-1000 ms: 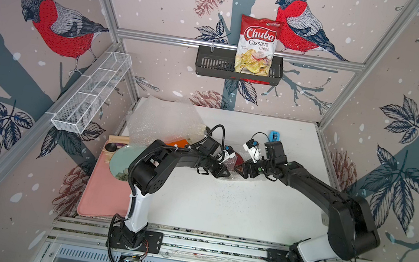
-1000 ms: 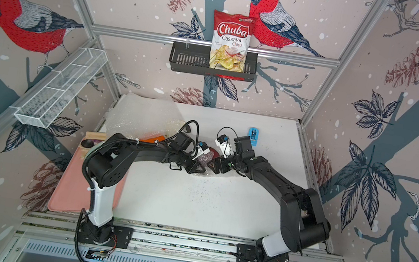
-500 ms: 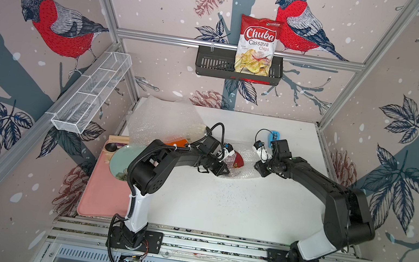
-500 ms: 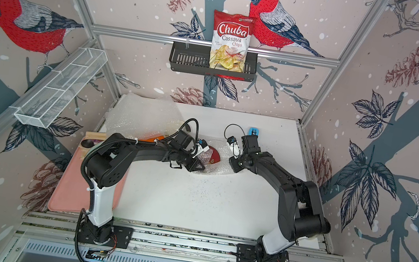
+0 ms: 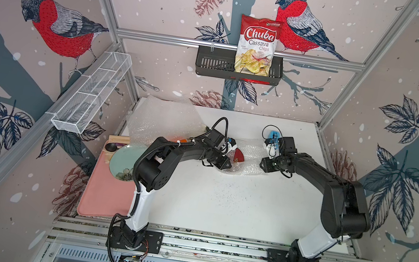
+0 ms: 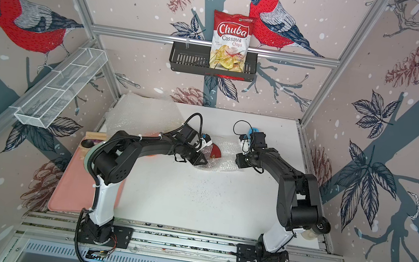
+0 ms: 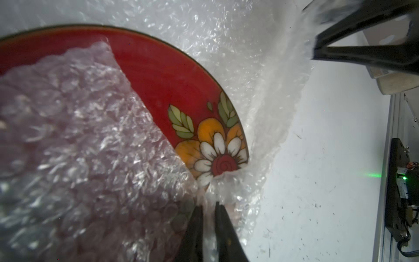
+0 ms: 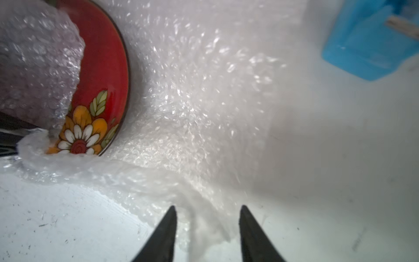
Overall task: Wrap dinner plates in bubble wrap
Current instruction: Wrap the plate in the bubble wrap.
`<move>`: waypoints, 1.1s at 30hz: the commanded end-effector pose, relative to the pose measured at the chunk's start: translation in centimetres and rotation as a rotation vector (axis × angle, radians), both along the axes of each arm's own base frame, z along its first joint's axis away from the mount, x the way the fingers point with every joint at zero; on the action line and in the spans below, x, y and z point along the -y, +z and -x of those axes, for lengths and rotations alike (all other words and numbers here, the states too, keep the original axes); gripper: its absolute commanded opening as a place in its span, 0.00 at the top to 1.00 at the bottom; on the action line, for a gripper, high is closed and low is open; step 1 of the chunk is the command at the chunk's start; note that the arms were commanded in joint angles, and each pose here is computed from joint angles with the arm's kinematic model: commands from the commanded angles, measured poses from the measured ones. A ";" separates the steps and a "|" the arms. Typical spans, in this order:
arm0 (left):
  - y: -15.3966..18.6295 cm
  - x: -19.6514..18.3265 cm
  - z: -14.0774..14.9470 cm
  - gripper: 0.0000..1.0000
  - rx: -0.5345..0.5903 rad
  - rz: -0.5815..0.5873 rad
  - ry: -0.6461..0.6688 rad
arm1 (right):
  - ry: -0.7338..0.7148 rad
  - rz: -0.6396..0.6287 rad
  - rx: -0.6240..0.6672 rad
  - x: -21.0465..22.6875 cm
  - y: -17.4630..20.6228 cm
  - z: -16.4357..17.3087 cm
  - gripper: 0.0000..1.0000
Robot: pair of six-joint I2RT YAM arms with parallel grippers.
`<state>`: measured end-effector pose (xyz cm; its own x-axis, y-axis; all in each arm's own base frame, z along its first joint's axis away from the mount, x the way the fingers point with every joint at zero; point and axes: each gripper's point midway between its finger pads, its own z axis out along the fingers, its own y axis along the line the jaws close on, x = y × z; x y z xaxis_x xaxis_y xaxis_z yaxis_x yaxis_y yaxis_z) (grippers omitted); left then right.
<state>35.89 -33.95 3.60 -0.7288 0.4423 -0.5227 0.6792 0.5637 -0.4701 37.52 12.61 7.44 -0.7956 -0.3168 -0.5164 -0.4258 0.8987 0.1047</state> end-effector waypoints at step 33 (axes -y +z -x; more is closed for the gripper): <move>-0.2 -1.2 -0.3 0.85 -0.062 0.047 0.089 | -0.444 -0.605 -0.035 -2.0 -1.9 -1.3 0.96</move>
<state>36.23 -33.04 3.50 -0.7793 0.3620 -0.5115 0.6173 0.5839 -0.5272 37.94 14.55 3.51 -0.8345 0.3662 -0.4117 0.0110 0.7581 0.6520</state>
